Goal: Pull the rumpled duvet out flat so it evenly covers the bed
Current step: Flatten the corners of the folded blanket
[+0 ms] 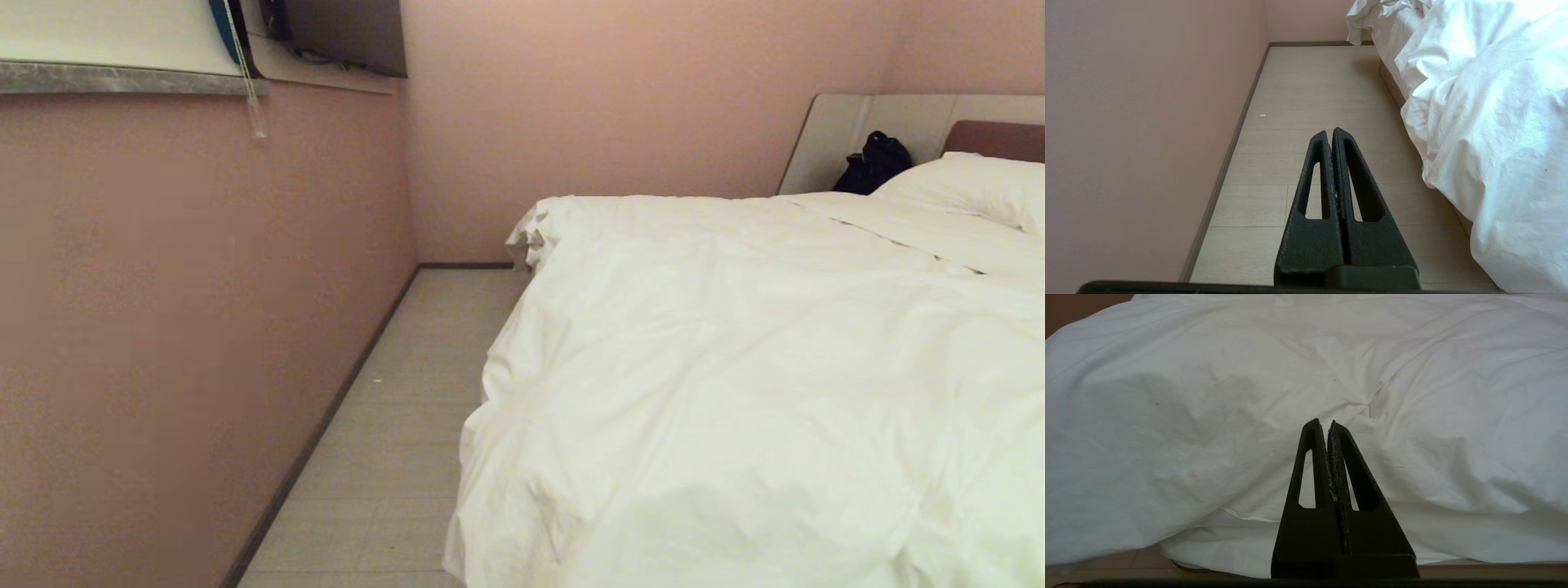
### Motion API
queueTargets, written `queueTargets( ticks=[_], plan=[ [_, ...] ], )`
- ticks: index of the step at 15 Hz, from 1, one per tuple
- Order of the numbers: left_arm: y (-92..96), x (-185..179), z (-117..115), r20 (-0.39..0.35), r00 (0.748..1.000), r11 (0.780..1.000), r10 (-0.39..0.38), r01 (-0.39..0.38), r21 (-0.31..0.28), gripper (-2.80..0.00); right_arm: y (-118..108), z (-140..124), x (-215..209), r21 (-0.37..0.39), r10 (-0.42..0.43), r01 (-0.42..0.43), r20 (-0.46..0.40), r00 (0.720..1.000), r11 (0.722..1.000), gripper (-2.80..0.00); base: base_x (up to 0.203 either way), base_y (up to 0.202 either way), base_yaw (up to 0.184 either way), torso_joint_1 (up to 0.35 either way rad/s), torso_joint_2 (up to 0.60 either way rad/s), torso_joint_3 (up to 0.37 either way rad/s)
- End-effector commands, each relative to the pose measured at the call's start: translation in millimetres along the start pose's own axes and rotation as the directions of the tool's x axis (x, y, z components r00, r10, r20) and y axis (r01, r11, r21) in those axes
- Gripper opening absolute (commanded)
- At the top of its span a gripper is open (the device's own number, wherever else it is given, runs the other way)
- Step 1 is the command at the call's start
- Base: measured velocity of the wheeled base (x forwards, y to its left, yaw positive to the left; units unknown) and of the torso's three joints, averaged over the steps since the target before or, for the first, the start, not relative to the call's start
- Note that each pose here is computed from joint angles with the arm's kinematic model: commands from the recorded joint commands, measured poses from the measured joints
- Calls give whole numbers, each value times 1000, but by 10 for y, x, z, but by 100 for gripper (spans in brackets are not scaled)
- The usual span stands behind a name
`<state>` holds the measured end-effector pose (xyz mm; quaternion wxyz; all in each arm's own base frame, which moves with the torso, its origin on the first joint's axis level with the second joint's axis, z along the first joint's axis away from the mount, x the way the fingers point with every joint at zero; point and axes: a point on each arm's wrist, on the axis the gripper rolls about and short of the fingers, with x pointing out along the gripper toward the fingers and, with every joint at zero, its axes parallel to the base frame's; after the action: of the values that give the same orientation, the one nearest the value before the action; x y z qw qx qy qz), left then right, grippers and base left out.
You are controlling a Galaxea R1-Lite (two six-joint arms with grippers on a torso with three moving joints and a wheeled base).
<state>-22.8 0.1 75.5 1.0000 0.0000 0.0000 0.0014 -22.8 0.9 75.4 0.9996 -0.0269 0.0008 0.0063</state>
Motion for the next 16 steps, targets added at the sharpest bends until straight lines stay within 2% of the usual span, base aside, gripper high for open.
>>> queueTargets(
  ticks=[1, 9, 11, 14, 16],
  plan=[
    [0, 0, 0, 0, 1000, 1000, 0, 0, 0, -280, 0, 0, 0, -4, 1, -1, 1, 1000, 1000, -280, 0, 0, 0, 0, 0, 0],
    [0, 0, 0, 0, 1000, 1000, -1, 1, 2, -280, -2, 19, -8, -17, -3, 3, 2, 1000, 1000, -280, 0, 0, 0, 0, 0, 0],
    [0, 0, 0, 0, 1000, 1000, 0, 0, 2, -280, -6, 141, -51, -15, -2, 3, 27, 1000, 1000, -280, 0, 0, 0, 0, 0, 0],
    [0, 0, 0, 0, 1000, 1000, 0, 0, 1, -280, -17, 394, -145, 31, 2, -3, 15, 1000, 1000, -280, 0, 0, 0, 0, 0, 0],
    [0, 0, 0, 0, 1000, 1000, 0, 0, 0, -280, -25, 462, -87, 104, -10, 14, -43, 999, 994, -280, 0, 0, 0, 0, 0, 0]
  ],
)
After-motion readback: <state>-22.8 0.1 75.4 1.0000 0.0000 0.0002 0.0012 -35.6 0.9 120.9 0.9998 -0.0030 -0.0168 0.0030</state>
